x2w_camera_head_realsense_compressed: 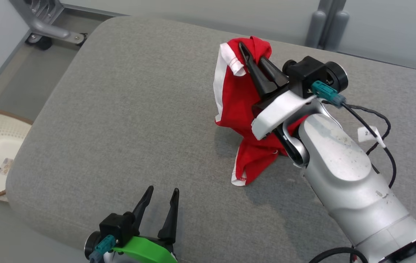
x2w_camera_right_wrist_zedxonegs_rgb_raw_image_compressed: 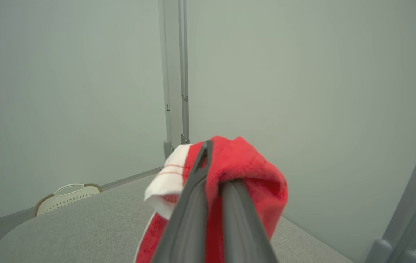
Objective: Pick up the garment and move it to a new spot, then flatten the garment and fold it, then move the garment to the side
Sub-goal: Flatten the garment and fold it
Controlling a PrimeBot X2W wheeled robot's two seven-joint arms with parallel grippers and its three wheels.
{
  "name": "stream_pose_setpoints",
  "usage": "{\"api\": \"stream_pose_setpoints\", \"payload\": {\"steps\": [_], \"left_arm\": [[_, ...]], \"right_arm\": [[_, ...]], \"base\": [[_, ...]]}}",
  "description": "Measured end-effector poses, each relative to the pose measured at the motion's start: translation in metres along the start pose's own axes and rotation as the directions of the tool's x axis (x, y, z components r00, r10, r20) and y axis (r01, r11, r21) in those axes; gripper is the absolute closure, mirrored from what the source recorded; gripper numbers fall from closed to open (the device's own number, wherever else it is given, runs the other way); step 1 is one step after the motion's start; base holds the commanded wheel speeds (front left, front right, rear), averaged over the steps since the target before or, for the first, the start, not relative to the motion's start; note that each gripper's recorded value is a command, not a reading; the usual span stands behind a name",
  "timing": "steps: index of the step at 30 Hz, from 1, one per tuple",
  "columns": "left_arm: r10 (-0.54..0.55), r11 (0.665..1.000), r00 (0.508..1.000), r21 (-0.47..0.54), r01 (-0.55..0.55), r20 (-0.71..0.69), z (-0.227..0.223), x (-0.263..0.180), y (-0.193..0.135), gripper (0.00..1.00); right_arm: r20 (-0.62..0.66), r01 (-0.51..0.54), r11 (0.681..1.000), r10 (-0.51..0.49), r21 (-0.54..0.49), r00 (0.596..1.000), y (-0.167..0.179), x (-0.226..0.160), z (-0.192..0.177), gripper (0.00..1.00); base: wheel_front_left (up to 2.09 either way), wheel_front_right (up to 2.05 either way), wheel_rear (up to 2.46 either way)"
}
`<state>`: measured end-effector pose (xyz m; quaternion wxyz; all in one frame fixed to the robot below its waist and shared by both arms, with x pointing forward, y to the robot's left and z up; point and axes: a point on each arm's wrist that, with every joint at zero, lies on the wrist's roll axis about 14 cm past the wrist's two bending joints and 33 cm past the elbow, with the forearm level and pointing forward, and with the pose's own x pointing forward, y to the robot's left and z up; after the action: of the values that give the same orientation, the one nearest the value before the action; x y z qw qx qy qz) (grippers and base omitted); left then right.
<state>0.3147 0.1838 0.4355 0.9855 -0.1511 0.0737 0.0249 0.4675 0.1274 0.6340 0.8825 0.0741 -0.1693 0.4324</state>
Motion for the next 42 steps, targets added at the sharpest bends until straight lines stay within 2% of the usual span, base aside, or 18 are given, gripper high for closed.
{"api": "stream_pose_setpoints", "payload": {"steps": [1,2,3,6,10,13,18,24,33,42], "left_arm": [[0.004,1.000,1.000,-0.005,-0.004,0.000,0.000,-0.001,0.000,0.00],[0.013,1.000,1.000,-0.010,-0.013,0.002,0.001,-0.003,0.002,0.00],[0.026,1.000,1.000,-0.013,-0.026,0.003,0.001,-0.004,0.004,0.00],[0.076,0.997,0.997,-0.022,-0.076,0.005,0.001,-0.012,0.015,0.00],[0.149,0.989,0.989,-0.025,-0.149,0.008,0.003,-0.021,0.032,0.00],[0.168,0.986,0.986,-0.023,-0.168,0.001,0.001,-0.021,0.037,0.00],[0.133,0.991,0.991,-0.012,-0.133,-0.013,-0.003,-0.012,0.030,0.00],[0.067,0.998,0.998,-0.008,-0.067,-0.011,-0.002,0.001,0.014,0.00],[0.015,1.000,1.000,-0.010,-0.015,-0.022,-0.006,0.003,0.001,0.00],[0.034,0.999,0.999,-0.013,-0.035,-0.039,-0.012,-0.001,0.006,0.00]], "right_arm": [[-0.033,-0.013,1.000,0.012,-0.005,0.999,0.002,0.006,-0.010,0.90],[-0.095,-0.022,1.000,0.021,-0.011,0.995,0.002,0.008,-0.028,0.28],[-0.162,-0.028,1.000,0.026,-0.008,0.987,0.003,0.009,-0.046,0.00],[-0.281,-0.057,0.998,0.053,-0.004,0.958,0.009,0.007,-0.085,0.00],[-0.311,-0.103,0.994,0.111,0.041,0.944,0.028,0.015,-0.106,0.00],[-0.325,-0.084,0.995,0.100,0.062,0.941,0.023,0.010,-0.114,0.00],[-0.338,-0.036,0.998,0.054,0.059,0.940,0.000,-0.011,-0.119,0.00],[-0.358,0.055,0.997,-0.031,0.057,0.933,-0.027,-0.066,-0.122,0.00],[-0.467,0.153,0.980,-0.076,0.128,0.881,-0.008,-0.153,-0.148,0.00],[-0.453,0.159,0.978,-0.082,0.134,0.888,-0.009,-0.139,-0.151,0.00]], "base": [[0.00,0.00,0.00],[0.00,0.00,0.00],[0.00,0.00,0.00],[0.00,0.00,0.00],[0.00,0.00,0.00],[0.00,0.00,0.00],[0.00,0.00,0.00],[0.00,0.00,0.00],[0.00,0.00,0.00],[0.00,0.00,0.00]]}}
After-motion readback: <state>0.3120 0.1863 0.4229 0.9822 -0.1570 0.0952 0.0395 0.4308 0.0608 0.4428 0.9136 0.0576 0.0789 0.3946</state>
